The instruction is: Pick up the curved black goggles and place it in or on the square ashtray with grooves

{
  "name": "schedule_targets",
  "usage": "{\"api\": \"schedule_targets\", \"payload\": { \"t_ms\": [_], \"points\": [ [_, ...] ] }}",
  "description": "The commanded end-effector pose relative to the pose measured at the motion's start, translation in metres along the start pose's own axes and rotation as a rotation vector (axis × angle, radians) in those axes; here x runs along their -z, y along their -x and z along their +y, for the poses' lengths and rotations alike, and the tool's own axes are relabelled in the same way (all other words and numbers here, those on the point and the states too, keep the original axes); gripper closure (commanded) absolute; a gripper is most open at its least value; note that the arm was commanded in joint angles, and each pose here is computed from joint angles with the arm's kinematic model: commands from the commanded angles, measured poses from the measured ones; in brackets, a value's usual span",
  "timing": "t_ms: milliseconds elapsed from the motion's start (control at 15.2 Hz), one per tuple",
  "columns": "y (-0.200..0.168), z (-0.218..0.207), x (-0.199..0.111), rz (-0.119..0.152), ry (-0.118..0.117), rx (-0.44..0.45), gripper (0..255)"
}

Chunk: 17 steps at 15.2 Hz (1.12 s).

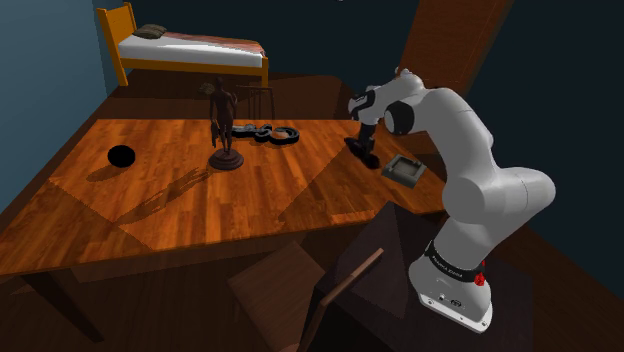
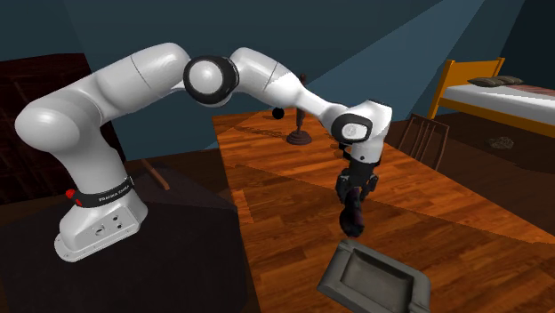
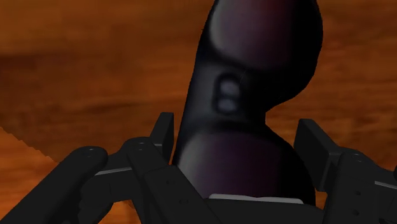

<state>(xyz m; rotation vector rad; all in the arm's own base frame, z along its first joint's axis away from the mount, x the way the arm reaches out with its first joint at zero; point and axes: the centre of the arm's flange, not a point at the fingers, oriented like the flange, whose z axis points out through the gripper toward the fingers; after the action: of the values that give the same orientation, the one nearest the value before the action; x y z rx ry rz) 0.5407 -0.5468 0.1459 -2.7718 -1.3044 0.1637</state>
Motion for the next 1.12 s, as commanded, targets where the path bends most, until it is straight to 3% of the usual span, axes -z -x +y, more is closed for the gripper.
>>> {"api": "schedule_targets", "payload": {
  "t_ms": [0, 792, 1056],
  "points": [
    [0.002, -0.001, 0.011, 0.0, 0.001, 0.0, 255],
    [0.005, -0.008, 0.071, 0.0, 0.001, 0.0, 255],
    [0.057, -0.02, 0.068, 0.0, 0.001, 0.0, 255]
  ]
}}
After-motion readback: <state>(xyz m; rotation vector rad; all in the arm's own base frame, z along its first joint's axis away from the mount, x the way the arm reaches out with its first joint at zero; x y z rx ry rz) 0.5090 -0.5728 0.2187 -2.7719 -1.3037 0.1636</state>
